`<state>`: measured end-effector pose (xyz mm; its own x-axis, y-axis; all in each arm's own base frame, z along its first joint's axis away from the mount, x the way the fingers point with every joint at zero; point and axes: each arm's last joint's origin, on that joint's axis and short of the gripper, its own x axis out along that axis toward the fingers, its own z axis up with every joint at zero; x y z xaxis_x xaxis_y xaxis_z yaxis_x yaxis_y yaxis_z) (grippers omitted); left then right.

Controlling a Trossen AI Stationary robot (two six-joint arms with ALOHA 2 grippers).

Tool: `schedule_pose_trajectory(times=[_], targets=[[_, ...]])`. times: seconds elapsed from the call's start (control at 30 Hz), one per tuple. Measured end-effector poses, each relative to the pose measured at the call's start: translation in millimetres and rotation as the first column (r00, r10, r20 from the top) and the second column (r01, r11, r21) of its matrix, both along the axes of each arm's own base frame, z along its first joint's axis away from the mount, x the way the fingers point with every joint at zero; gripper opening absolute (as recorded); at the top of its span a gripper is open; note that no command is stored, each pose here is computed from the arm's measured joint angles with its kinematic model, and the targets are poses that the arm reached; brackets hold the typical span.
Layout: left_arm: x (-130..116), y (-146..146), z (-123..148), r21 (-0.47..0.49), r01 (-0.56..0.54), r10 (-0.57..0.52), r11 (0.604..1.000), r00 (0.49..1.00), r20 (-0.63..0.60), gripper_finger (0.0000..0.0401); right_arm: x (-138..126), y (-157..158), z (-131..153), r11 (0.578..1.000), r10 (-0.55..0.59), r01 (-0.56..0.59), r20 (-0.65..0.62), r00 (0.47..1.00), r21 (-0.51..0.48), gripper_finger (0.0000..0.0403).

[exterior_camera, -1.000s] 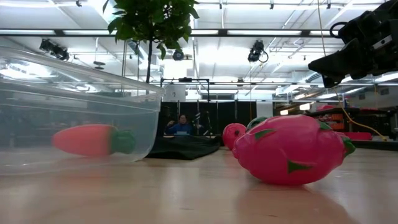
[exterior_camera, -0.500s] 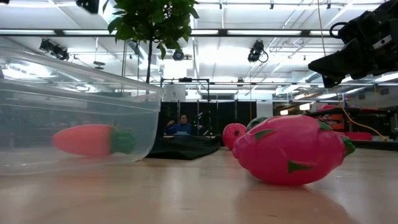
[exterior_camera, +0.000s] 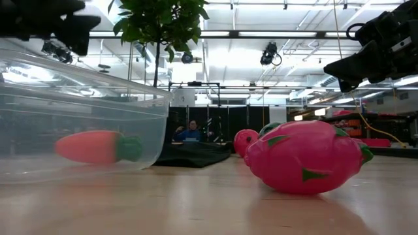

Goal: Pick and placing Produce into tupperware
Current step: Put the green corn into the transparent bin

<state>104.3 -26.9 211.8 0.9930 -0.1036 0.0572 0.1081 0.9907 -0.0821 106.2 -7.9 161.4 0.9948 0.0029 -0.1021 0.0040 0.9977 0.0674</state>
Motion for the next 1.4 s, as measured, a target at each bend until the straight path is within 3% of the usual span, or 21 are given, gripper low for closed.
schedule_pose_trajectory(times=[0.2,0.5,0.9,1.1,1.27,1.4], targets=[[-2,1,-10,-0.013,-0.022,0.022,1.0,1.0,-0.011,0.0138,0,0,0,1.0,0.0,0.0,0.0,1.0,0.0,0.0041],[-2,1,-13,0.024,-0.023,0.024,0.999,0.999,-0.039,0.0009,0,0,0,1.0,0.0,0.0,0.001,1.0,0.0,0.0041],[-2,2,-13,-0.038,-0.038,0.037,0.999,0.998,-0.043,0.0037,0,-1,0,0.999,-0.023,0.023,0.004,1.0,0.027,0.0047],[-2,3,-13,-0.039,-0.079,0.078,0.996,0.996,-0.043,0.0021,0,-3,1,0.988,-0.116,0.115,0.005,0.993,0.1,0.0124],[-2,3,-13,-0.04,-0.079,0.078,0.996,0.996,-0.041,0.0017,-1,-6,2,0.973,-0.224,0.224,0.003,0.974,0.052,0.0215],[-2,3,-13,-0.04,-0.079,0.077,0.996,0.996,-0.041,0.0026,0,-8,26,0.96,-0.278,0.278,0.042,0.96,0.016,0.0254]])
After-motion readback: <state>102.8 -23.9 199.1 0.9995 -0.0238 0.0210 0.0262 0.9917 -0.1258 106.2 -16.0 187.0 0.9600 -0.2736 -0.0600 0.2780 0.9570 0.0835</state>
